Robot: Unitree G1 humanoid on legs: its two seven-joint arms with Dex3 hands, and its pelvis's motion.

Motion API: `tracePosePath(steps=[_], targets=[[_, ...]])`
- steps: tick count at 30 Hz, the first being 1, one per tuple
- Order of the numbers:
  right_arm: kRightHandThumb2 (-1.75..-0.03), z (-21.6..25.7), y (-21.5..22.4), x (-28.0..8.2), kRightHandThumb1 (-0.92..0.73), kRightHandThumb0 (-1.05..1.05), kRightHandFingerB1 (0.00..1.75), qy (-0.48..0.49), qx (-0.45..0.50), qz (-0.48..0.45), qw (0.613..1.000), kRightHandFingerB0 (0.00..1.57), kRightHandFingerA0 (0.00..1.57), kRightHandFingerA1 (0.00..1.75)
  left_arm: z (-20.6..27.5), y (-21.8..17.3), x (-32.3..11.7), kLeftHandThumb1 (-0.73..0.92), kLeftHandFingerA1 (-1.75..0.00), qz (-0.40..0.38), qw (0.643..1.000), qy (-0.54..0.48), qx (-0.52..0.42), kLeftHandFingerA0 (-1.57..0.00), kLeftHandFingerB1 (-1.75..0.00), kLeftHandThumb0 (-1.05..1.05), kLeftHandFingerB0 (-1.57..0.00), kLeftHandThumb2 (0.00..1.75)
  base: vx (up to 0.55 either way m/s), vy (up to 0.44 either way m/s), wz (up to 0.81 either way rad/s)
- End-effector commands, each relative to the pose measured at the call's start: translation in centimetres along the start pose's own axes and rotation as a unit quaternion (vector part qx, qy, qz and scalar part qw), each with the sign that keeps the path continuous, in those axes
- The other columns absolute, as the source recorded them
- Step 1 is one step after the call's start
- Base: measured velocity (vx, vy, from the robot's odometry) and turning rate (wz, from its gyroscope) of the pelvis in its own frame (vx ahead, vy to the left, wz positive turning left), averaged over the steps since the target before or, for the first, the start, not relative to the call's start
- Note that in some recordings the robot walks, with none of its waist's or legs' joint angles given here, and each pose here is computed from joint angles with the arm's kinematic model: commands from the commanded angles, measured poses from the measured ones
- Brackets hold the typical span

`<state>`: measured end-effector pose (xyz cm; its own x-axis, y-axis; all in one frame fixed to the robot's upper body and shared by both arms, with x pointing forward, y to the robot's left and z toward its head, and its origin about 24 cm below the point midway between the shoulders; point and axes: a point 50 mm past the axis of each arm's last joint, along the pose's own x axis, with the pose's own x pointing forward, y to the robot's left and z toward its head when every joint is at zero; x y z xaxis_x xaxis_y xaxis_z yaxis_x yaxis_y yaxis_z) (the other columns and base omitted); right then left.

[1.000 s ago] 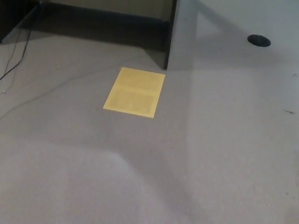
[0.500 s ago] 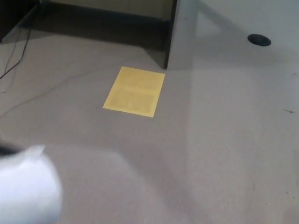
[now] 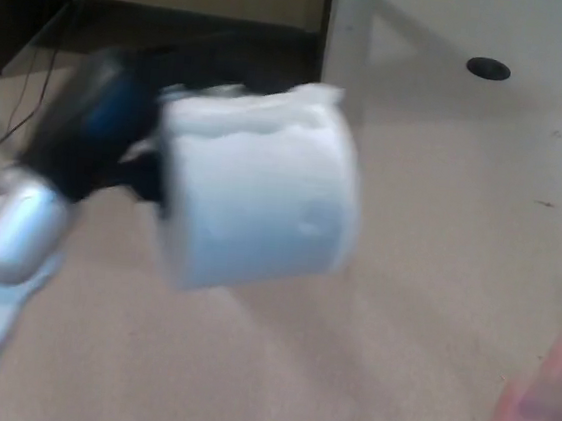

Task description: A person is holding a toilet paper roll and the robot extends its left hand to grab the roll by inserting its thumb into the gap in the middle and brings its hand down by its side. Then it extends its arm again to hand the toilet paper roll back to the person.

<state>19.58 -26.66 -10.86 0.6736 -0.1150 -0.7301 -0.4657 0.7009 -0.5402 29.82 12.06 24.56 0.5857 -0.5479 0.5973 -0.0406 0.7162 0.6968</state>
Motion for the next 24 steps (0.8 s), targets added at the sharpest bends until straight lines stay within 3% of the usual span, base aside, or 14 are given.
tracePosePath(steps=[1,2,3,6,8,9,10,13,15,16,18,22,23,24], targets=[[-0.86,-0.3,-0.7,-0.1,-0.54,-0.43,0.54,0.008,-0.004,-0.014,1.0,0.43,0.68,0.7,5.5,-3.3,6.0,0.77,-1.57,-0.07,0.997,-0.037,-0.005,-0.81,-1.17,-0.17,-0.77,0.75,0.0,0.0,0.0],[-0.87,-0.3,-0.7,-0.1,-0.54,-0.42,0.54,0.008,-0.002,-0.014,1.0,0.42,0.67,0.71,6.3,-3.8,6.5,0.75,-1.6,-0.067,0.996,-0.055,-0.003,-0.82,-1.24,-0.15,-0.75,0.77,0.0,0.0,0.0],[-0.6,-0.2,-0.8,0.0,-0.67,-0.36,0.42,0.007,0.0,-0.013,1.0,0.49,0.69,0.61,6.9,-4.2,6.8,0.78,-1.62,-0.068,0.995,-0.068,-0.002,-0.8,-1.25,-0.17,-0.73,0.71,0.0,0.0,0.0],[-0.6,0.0,-0.7,0.1,-0.66,-0.35,0.42,0.004,0.006,-0.011,1.0,0.5,0.7,0.61,9.0,-5.5,7.4,0.79,-1.65,-0.081,0.992,-0.095,-0.005,-0.8,-1.23,-0.18,-0.74,0.66,0.0,0.0,0.0],[-0.6,0.1,-0.6,0.1,-0.67,-0.37,0.41,0.004,0.003,-0.007,1.0,0.5,0.69,0.61,10.3,-6.8,7.5,0.78,-1.58,-0.097,0.989,-0.109,-0.015,-0.86,-1.05,-0.17,-0.81,0.63,0.0,0.0,0.0],[-0.6,0.2,-0.6,0.1,-0.67,-0.37,0.41,0.003,0.001,-0.006,1.0,0.5,0.68,0.6,10.8,-7.6,7.4,0.76,-1.58,-0.102,0.988,-0.115,-0.023,-0.85,-1.17,-0.15,-0.79,0.62,0.0,0.0,0.0],[-0.6,0.2,-0.5,0.1,-0.67,-0.37,0.41,0.002,-0.002,-0.005,1.0,0.5,0.68,0.6,11.4,-8.3,7.2,0.76,-1.58,-0.104,0.986,-0.123,-0.031,-0.85,-1.17,-0.15,-0.79,0.62,0.0,0.0,0.0],[-0.6,0.3,-0.4,0.2,-0.67,-0.38,0.41,0.005,-0.004,-0.003,1.0,0.51,0.69,0.58,12.2,-9.7,6.4,0.69,-1.56,-0.116,0.984,-0.129,-0.04,-0.85,-1.01,-0.09,-0.85,0.62,0.0,0.0,0.0],[-0.6,0.5,-0.5,0.3,-0.66,-0.37,0.41,0.004,-0.006,-0.002,1.0,0.5,0.69,0.61,12.6,-10.5,6.1,0.69,-1.5,-0.124,0.982,-0.135,-0.039,-0.85,-0.76,-0.13,-0.92,0.63,0.0,0.0,0.0],[-0.6,0.6,-0.5,0.3,-0.66,-0.37,0.41,0.003,-0.006,-0.001,1.0,0.5,0.69,0.61,12.6,-10.6,6.0,0.69,-1.5,-0.129,0.982,-0.134,-0.037,-0.85,-0.76,-0.13,-0.92,0.63,0.0,0.0,0.0],[-0.6,0.9,-0.6,0.4,-0.67,-0.38,0.41,-0.002,-0.007,0.002,1.0,0.49,0.68,0.58,12.7,-11.4,5.6,0.7,-1.53,-0.132,0.981,-0.139,-0.034,-0.83,-1.14,-0.13,-0.78,0.6,0.0,0.0,0.0],[-0.6,1.6,-1.0,0.6,-0.67,-0.37,0.41,-0.008,-0.002,-0.001,1.0,0.49,0.66,0.55,12.6,-11.8,5.2,0.69,-1.45,-0.147,0.979,-0.137,-0.018,-0.82,-1.1,-0.09,-0.79,0.61,0.0,0.0,0.0],[-0.6,1.6,-1.0,0.6,-0.67,-0.36,0.42,-0.013,-0.005,-0.002,1.0,0.49,0.66,0.55,12.5,-12.0,4.9,0.69,-1.39,-0.152,0.98,-0.131,-0.02,-0.82,-1.04,-0.09,-0.81,0.62,0.0,0.0,0.0],[-0.6,1.6,-1.0,0.6,-0.67,-0.35,0.42,-0.015,-0.007,-0.003,1.0,0.49,0.66,0.56,12.5,-12.1,4.7,0.69,-1.38,-0.152,0.98,-0.126,-0.024,-0.85,-0.8,-0.1,-0.86,0.62,0.0,0.0,0.0]])
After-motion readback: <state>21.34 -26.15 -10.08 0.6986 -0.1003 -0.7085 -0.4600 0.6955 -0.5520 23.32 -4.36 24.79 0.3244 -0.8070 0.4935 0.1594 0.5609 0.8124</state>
